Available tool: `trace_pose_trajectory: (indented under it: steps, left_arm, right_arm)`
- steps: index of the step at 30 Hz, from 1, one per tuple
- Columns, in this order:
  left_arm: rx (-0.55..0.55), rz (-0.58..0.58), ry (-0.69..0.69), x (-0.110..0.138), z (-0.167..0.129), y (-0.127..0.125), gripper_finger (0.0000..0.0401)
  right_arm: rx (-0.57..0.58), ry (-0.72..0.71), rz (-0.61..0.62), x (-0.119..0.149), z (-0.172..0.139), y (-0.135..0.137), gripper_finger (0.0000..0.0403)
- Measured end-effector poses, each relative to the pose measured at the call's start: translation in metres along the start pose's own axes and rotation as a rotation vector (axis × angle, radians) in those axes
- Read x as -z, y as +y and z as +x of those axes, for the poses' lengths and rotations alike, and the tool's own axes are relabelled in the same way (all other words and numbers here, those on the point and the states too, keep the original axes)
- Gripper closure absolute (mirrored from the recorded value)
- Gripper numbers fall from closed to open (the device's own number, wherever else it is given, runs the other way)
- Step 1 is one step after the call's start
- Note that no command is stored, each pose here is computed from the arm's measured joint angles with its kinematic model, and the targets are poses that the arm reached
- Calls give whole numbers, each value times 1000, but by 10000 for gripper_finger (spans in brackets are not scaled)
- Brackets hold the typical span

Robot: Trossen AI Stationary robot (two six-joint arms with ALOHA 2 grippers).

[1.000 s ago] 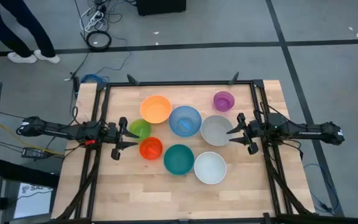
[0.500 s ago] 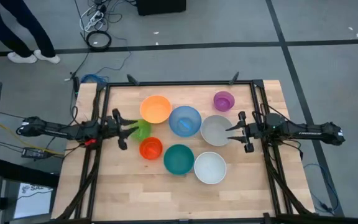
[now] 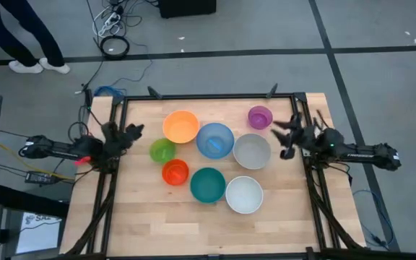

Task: Nest bowls inside each other
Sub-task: Stack the light orange bowl on top of the blue bowl

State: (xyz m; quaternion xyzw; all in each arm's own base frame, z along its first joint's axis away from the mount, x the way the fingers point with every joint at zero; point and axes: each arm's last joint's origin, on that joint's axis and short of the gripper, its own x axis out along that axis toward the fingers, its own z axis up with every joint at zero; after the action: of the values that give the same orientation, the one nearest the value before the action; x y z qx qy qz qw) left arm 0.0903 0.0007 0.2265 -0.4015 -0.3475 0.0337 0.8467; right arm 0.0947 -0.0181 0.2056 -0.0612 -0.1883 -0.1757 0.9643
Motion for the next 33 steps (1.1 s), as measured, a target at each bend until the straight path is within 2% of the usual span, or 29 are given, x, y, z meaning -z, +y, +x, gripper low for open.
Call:
trace_pose_trajectory:
  steps: [2,5,8,11,12,14,17,19,22,26,29,33]
  left_arm:
    - [49,-103,-63,-7,0,-5,263]
    - [109,-156,-131,-14,-2,-11,263]
    - [130,-182,-203,-21,-3,-14,263]
    - [125,-195,-240,-25,-2,-17,263]
    - [114,-189,-256,-26,-1,-18,263]
    - [49,-171,-294,-27,-1,-16,263]
    - [19,-156,-292,-26,0,-15,263]
    - [-7,-117,-256,-27,6,-21,263]
    - [-130,-2,-102,-29,26,-34,263]
    - [-403,199,124,-40,47,-54,263]
    - [-525,323,247,-52,58,-70,263]
    - [-656,480,421,-61,73,-86,263]
  right_arm:
    - [38,-108,113,-11,-1,-3,259]
    - [10,-291,440,-27,-4,-6,259]
    - [63,-404,521,-37,-8,-10,259]
    - [91,-454,672,-40,-9,-12,259]
    - [106,-461,745,-39,-9,-13,259]
    - [98,-432,811,-38,-7,-12,259]
    - [-13,-301,815,-50,5,-7,259]
    - [-16,-174,806,-67,19,-5,259]
    - [22,49,751,-102,43,-4,259]
    - [83,359,622,-147,81,-1,259]
    - [175,569,539,-163,106,1,259]
    - [279,749,506,-175,135,2,259]
